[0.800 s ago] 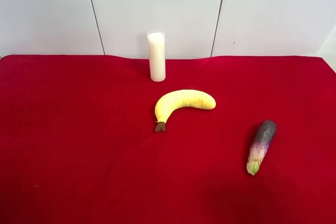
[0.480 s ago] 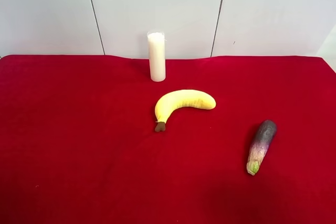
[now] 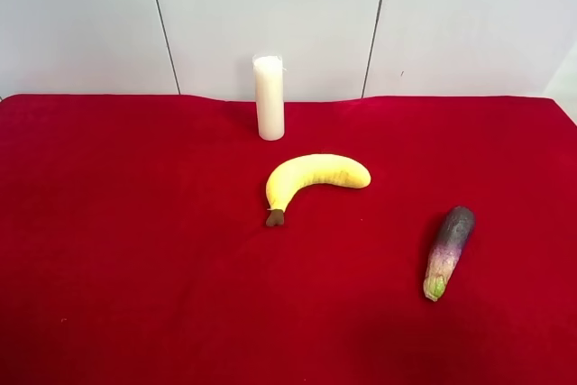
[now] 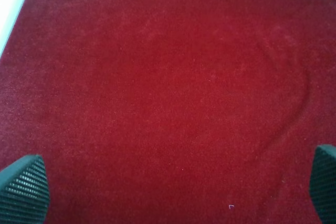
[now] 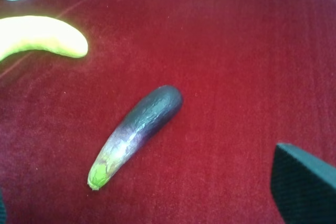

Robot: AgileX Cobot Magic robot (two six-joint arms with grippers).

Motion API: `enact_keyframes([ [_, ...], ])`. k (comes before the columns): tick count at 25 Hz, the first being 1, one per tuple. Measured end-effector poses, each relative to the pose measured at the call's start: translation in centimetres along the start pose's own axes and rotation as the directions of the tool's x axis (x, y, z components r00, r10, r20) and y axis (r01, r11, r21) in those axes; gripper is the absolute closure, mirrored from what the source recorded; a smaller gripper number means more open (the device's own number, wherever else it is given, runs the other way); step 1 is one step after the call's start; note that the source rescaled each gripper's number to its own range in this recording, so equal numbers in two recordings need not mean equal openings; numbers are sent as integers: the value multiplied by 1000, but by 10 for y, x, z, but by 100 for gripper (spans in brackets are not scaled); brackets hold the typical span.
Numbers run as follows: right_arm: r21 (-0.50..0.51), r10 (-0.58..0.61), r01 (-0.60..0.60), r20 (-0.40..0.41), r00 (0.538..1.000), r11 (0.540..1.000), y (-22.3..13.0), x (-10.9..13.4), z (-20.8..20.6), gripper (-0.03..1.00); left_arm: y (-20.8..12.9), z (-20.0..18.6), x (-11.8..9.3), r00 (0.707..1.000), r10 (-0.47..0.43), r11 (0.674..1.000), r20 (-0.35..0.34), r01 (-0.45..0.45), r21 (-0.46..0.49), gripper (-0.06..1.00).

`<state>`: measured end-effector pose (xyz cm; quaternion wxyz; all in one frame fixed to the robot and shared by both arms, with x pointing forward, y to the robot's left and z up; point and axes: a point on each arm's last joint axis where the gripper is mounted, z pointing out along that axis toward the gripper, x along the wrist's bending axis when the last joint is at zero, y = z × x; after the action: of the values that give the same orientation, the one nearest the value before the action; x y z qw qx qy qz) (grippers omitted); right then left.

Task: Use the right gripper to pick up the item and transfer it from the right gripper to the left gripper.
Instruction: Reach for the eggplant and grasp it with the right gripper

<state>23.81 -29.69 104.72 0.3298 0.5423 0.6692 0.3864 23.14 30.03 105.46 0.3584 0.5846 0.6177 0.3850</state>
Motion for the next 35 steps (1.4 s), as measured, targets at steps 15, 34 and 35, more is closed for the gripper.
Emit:
enact_keyframes([
  [15,146,-17,19,-12,1000,989,45,-2,15,-3,0,0,0,1000,0,1000,0,0,0,-6],
  [34,411,-510,605,-326,796,682,110,4,125,-3,0,0,0,1000,0,1000,1,0,0,-6],
  [35,412,-536,641,-353,767,647,109,4,131,-3,0,0,0,1000,0,1000,1,0,0,-6],
])
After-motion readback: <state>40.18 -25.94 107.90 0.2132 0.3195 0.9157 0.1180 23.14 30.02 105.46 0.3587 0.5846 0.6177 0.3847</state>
